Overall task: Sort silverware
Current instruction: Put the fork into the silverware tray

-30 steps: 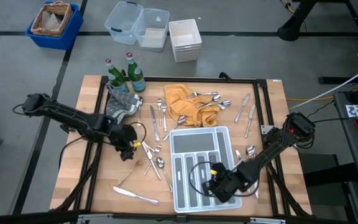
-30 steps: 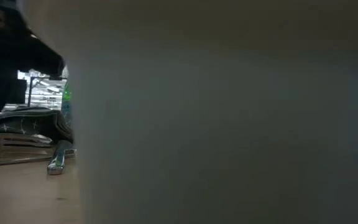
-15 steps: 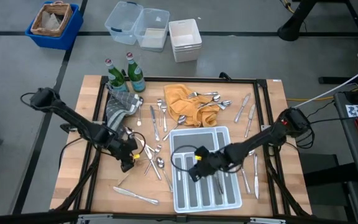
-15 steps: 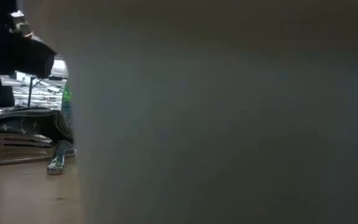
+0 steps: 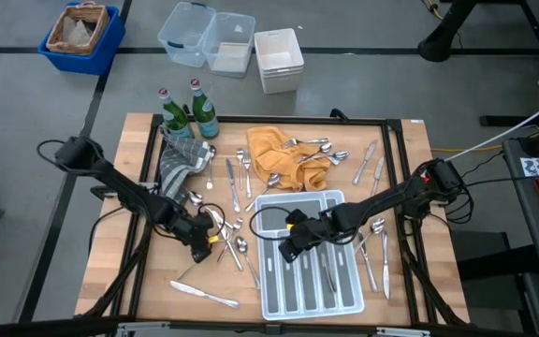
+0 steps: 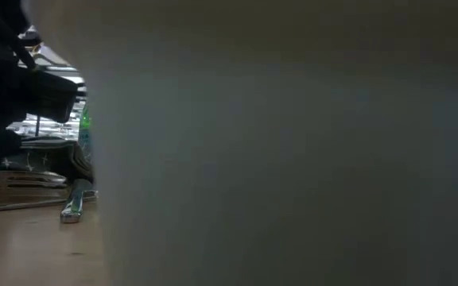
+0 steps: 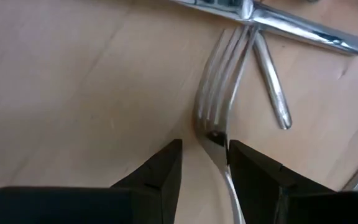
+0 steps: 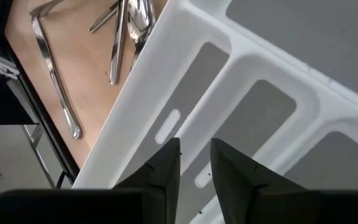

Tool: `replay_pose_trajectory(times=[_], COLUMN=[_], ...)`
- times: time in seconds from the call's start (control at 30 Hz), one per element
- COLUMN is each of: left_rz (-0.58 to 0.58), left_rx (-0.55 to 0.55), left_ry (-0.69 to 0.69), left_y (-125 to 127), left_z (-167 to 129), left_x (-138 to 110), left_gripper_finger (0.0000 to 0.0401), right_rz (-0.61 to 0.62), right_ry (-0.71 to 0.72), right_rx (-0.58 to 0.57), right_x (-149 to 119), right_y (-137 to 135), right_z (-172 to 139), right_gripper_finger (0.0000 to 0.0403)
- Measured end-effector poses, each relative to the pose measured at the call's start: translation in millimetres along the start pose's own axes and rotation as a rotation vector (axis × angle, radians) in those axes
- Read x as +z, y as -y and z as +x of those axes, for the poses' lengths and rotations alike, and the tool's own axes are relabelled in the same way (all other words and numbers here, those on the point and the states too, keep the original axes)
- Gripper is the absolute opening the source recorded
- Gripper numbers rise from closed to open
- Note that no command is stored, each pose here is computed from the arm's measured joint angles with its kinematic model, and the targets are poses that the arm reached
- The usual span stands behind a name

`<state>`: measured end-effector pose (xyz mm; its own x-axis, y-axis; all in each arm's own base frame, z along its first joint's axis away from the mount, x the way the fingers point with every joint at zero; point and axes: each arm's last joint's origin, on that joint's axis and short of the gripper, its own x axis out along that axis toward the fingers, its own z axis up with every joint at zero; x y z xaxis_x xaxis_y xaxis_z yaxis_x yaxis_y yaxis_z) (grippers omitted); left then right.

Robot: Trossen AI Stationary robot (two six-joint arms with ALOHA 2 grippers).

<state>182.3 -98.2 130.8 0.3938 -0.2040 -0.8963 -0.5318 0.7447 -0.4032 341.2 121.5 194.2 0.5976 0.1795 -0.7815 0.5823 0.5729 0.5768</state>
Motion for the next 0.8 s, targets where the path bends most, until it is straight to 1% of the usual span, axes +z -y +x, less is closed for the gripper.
replay_pose_trajectory(times=[0.17,0.23,0.33,0.47,0.5,0.6,0.7,0.8], left_rz=[-0.054,-0.078,-0.113,-0.147,-0.161,-0.206,-0.251,-0.302], left_rx=[0.027,0.030,0.034,0.040,0.040,0.035,0.022,-0.032], left_ry=[0.005,0.010,0.014,0.017,0.017,0.017,0.020,0.038], left_y=[0,-1,-2,-3,-3,-3,-2,0], left_z=[5,5,4,3,3,3,1,-5], left_x=[0,0,0,0,0,0,0,4], left_gripper_finger=[0.0121,0.0112,0.0078,0.0016,0.0009,0.0010,0.0004,0.0005], right_rz=[-0.005,-0.022,-0.036,-0.055,-0.057,-0.060,-0.079,-0.090], right_ry=[-0.001,-0.001,-0.001,-0.001,-0.001,-0.001,-0.020,-0.059], right_rx=[0.000,0.000,0.000,0.001,0.001,0.001,0.009,0.025], right_x=[-1,-1,-1,-1,-1,-1,-1,-2], right_y=[0,0,0,0,0,0,0,-1], right_z=[0,0,0,0,0,0,0,0], right_gripper_finger=[0.0092,0.0092,0.0092,0.0092,0.0092,0.0092,0.0092,0.0092])
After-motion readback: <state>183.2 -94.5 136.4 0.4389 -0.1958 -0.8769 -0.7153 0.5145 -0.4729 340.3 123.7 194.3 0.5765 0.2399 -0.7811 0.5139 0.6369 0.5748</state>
